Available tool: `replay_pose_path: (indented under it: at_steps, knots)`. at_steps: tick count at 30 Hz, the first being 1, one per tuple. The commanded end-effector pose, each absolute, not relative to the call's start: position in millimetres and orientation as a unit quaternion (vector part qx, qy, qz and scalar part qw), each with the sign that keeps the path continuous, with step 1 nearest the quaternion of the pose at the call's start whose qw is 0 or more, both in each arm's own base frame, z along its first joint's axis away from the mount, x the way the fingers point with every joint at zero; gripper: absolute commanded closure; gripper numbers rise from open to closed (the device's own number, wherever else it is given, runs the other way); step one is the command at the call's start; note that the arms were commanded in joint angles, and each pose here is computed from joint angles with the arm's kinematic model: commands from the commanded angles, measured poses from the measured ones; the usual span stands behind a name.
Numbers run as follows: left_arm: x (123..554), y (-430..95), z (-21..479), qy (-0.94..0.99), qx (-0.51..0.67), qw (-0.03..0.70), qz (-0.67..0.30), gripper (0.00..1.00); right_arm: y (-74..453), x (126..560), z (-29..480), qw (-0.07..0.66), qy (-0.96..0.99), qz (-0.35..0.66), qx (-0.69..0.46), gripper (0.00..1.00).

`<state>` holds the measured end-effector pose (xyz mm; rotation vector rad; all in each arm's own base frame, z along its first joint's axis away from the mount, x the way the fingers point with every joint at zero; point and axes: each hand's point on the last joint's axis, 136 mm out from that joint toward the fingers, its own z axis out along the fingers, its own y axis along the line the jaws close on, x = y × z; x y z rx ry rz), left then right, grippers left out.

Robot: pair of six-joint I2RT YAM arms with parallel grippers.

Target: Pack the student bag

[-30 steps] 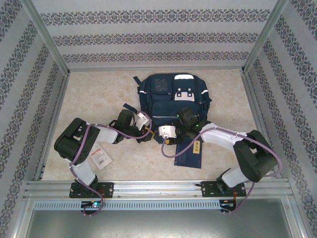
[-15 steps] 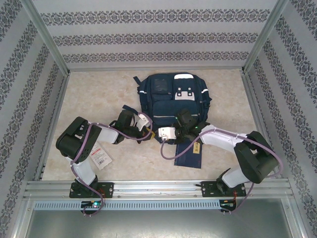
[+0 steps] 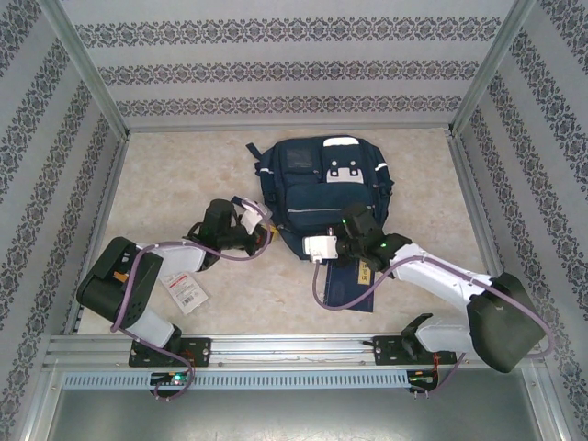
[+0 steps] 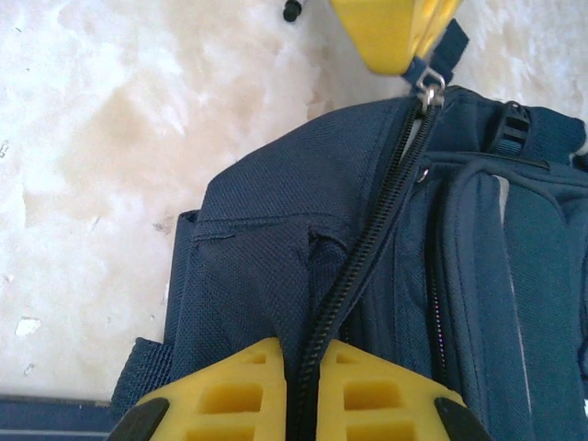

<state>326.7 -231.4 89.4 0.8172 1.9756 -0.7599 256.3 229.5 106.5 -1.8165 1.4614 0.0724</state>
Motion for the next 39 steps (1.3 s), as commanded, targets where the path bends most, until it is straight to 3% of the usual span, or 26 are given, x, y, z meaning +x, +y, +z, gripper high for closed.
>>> replay_pose_path:
  at_steps: [1, 12, 24, 26, 27, 28, 30, 35, 39]
  knots:
    - [360, -190, 78, 0.84, 0.234, 0.425, -0.245, 1.0, 220, 259, 124, 0.418, 0.575, 0.011, -0.704, 0.95]
    - [425, -160, 63, 0.897, 0.124, 0.383, -0.181, 1.0, 211, 244, 151, 0.451, 0.559, 0.012, -0.696, 0.96]
    - [453, -137, 47, 0.926, 0.061, 0.348, -0.137, 1.0, 217, 216, 152, 0.464, 0.522, 0.035, -0.715, 0.97]
    - [455, -136, 50, 0.924, 0.056, 0.35, -0.141, 1.0, 219, 212, 150, 0.464, 0.518, 0.042, -0.717, 0.89]
    - [455, -140, 55, 0.92, 0.059, 0.354, -0.157, 0.97, 219, 211, 148, 0.462, 0.521, 0.044, -0.716, 0.75]
    - [454, -145, 63, 0.913, 0.063, 0.363, -0.172, 0.89, 219, 210, 147, 0.462, 0.523, 0.048, -0.714, 0.65]
    - [449, -154, 83, 0.896, 0.067, 0.386, -0.211, 0.76, 221, 207, 148, 0.461, 0.537, 0.067, -0.703, 0.55]
    - [431, -162, 136, 0.878, 0.048, 0.397, -0.262, 0.69, 221, 191, 170, 0.429, 0.628, 0.156, -0.63, 0.4]
    - [401, -161, 152, 0.897, 0.014, 0.341, -0.28, 0.66, 201, 228, 212, 0.453, 0.783, 0.178, -0.388, 0.32]
